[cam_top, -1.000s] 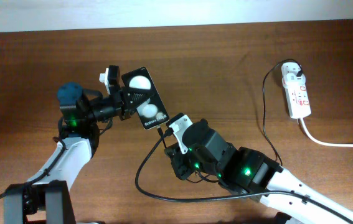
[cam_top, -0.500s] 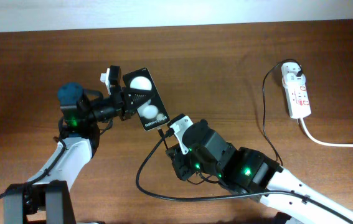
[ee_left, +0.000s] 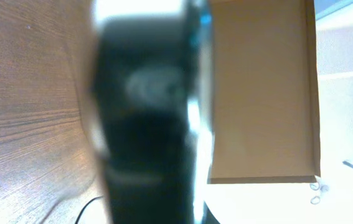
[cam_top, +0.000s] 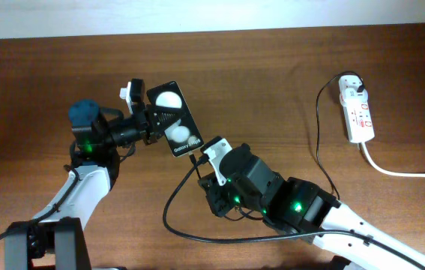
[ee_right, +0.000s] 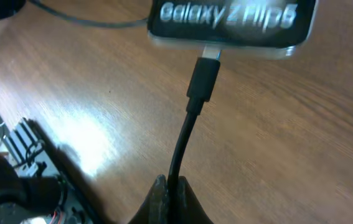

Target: Plug charger to phone and switch on socket

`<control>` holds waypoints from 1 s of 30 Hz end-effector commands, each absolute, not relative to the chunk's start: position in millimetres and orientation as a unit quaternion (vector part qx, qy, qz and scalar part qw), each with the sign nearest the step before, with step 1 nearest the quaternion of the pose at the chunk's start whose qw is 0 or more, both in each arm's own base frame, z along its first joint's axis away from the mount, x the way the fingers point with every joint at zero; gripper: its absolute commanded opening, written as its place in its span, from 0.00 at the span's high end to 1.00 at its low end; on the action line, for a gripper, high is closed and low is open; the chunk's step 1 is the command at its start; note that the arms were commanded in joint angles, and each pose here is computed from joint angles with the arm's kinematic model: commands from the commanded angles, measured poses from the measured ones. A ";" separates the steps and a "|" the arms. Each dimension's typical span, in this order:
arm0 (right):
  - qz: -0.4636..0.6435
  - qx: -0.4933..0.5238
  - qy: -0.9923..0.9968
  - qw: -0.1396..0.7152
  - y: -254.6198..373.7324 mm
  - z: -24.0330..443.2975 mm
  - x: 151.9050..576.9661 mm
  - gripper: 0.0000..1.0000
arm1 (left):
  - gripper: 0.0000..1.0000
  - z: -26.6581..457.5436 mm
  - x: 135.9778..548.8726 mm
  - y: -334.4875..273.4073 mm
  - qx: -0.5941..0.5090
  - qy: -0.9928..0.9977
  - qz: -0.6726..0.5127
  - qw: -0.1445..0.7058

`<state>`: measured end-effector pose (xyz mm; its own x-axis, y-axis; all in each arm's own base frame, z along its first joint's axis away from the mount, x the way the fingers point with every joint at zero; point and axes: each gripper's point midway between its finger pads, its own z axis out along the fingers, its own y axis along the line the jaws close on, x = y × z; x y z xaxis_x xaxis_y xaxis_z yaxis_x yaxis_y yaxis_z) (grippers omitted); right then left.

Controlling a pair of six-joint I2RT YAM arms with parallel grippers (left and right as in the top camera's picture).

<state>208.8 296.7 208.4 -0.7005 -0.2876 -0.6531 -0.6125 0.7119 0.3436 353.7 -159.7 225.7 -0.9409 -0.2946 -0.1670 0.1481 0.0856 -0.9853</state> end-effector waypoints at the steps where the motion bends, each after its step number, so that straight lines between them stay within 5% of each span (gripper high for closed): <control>1: 0.288 -0.250 0.870 0.312 298.7 221.2 215.3 0.96 | 1.00 231.0 347.6 -163.1 -0.021 0.716 -0.679 0.161; 25: 0.272 -0.235 0.860 0.362 300.5 231.5 235.9 0.96 | 1.00 234.1 319.7 -168.2 0.055 0.708 -0.693 0.123; 30: 0.285 -0.246 0.862 0.339 303.3 226.9 226.3 0.82 | 1.00 232.8 331.5 -166.6 0.030 0.712 -0.686 0.146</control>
<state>222.8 303.8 221.4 -0.6576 -0.2384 -0.7147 -0.6184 0.7126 0.3313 339.1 -162.7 231.3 -0.9567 -0.2023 -0.2091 0.1999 0.0651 -0.9777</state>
